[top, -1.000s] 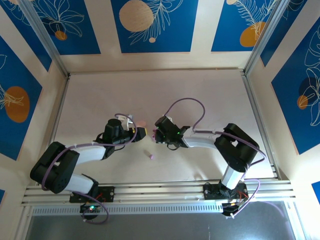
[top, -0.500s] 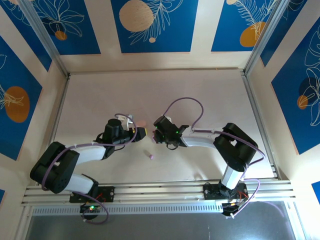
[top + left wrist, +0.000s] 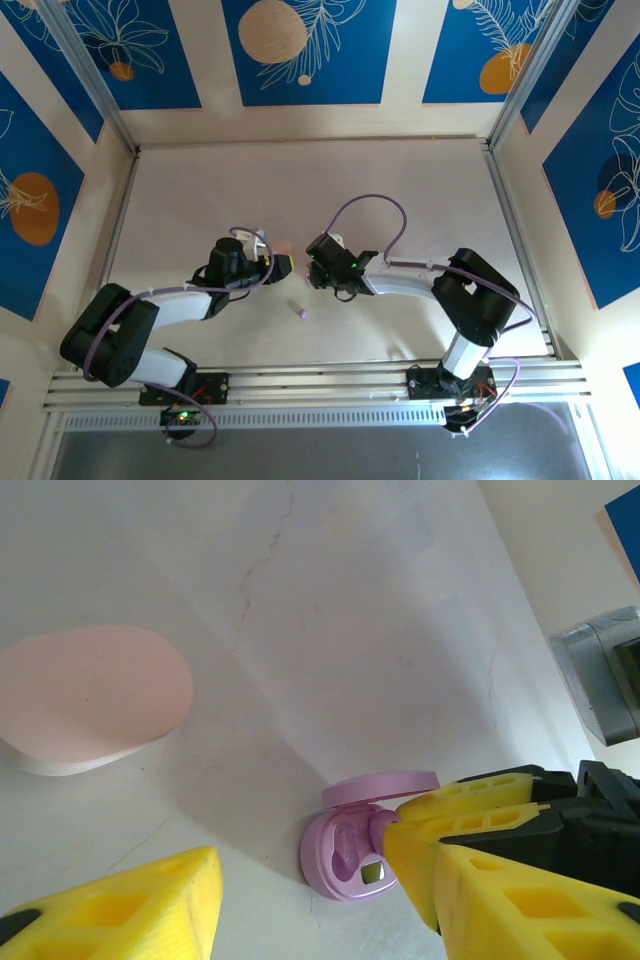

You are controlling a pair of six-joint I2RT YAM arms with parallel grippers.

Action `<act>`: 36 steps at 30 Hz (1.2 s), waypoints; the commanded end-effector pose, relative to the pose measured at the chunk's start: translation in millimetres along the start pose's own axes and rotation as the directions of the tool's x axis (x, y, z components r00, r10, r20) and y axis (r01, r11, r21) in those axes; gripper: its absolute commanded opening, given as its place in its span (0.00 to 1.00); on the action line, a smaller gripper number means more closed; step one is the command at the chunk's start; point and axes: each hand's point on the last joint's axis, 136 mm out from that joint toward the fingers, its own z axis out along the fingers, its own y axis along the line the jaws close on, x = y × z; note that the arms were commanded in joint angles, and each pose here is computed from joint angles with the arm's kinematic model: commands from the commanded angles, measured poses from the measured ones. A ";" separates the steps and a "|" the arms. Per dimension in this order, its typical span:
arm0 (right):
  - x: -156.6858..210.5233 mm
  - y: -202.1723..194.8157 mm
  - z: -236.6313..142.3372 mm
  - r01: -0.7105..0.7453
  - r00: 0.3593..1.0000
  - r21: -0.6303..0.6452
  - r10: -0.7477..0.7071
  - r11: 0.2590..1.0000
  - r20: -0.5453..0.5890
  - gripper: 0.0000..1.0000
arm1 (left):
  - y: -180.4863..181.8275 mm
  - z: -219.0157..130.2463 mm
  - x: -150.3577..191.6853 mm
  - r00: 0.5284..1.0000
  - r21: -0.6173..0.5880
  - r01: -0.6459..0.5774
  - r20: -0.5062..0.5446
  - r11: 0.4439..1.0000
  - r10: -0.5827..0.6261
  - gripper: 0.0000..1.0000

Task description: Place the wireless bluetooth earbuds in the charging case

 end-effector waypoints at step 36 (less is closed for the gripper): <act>64.0 14.1 -83.0 0.060 0.996 -0.158 -0.070 0.986 -0.060 0.39 | -11.1 -68.0 -35.7 0.946 -0.100 -0.113 0.293 0.989 0.138 1.00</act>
